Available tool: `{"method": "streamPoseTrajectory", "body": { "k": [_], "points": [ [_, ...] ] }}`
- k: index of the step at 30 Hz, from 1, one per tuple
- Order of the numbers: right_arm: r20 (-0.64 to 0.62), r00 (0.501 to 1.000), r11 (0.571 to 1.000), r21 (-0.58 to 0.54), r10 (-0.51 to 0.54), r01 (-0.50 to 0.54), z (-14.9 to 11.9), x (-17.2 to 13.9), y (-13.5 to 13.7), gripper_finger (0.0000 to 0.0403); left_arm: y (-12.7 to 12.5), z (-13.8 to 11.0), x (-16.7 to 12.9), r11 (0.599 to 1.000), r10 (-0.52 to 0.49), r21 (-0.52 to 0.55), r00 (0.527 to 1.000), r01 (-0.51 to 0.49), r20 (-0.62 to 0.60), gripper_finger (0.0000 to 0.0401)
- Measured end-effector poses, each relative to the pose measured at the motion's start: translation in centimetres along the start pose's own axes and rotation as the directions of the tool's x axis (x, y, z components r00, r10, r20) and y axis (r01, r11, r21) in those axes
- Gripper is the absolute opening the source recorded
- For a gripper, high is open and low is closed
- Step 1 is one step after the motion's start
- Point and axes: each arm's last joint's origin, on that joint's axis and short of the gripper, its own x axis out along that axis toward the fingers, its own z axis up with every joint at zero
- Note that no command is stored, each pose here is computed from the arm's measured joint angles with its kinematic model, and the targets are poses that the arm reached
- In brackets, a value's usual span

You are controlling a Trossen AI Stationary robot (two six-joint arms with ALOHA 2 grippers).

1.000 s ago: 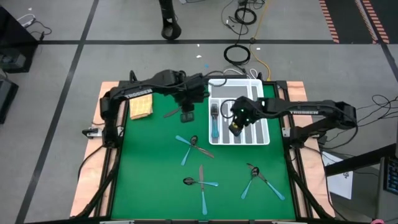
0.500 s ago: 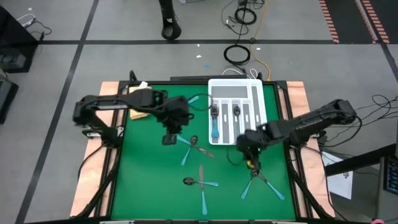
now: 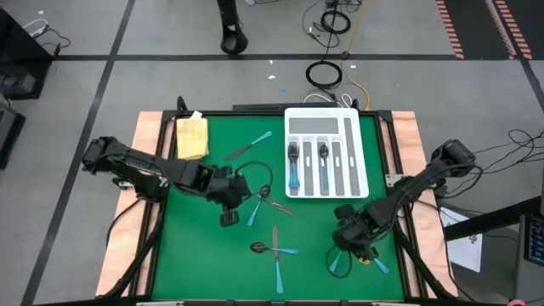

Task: Sort silverware
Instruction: Put the blue spoon into the silverware organizer

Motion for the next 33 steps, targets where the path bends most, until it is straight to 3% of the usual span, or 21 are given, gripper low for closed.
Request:
{"method": "streamPoseTrajectory", "body": {
  "k": [6,15,19,25,33],
  "points": [
    [-0.062,0.997,0.998,-0.023,-0.056,0.054,0.8,2.9,-0.1,0.0215,-1.6,-1.8,1.0,0.996,0.082,-0.030,0.997,-0.081,0.008,0.0066],
    [-0.105,0.992,0.996,-0.063,-0.066,0.059,1.9,6.5,0.0,0.0192,-3.3,-3.1,1.0,0.990,0.129,-0.067,0.991,-0.126,0.043,0.0066],
    [-0.141,0.985,0.995,-0.045,-0.094,0.088,1.8,7.4,-0.1,0.0147,-3.7,-3.3,0.9,0.989,0.132,-0.077,0.990,-0.128,0.051,0.0066],
    [-0.139,0.983,0.993,-0.033,-0.119,0.116,1.9,7.7,-0.2,0.0015,-3.9,-3.4,0.8,0.985,0.148,-0.093,0.987,-0.142,0.067,0.0066],
    [-0.118,0.986,0.991,0.056,-0.115,0.122,3.0,6.6,0.2,0.0002,-3.9,-3.4,0.8,0.982,0.170,-0.090,0.982,-0.163,0.080,0.0066]
  ]
}}
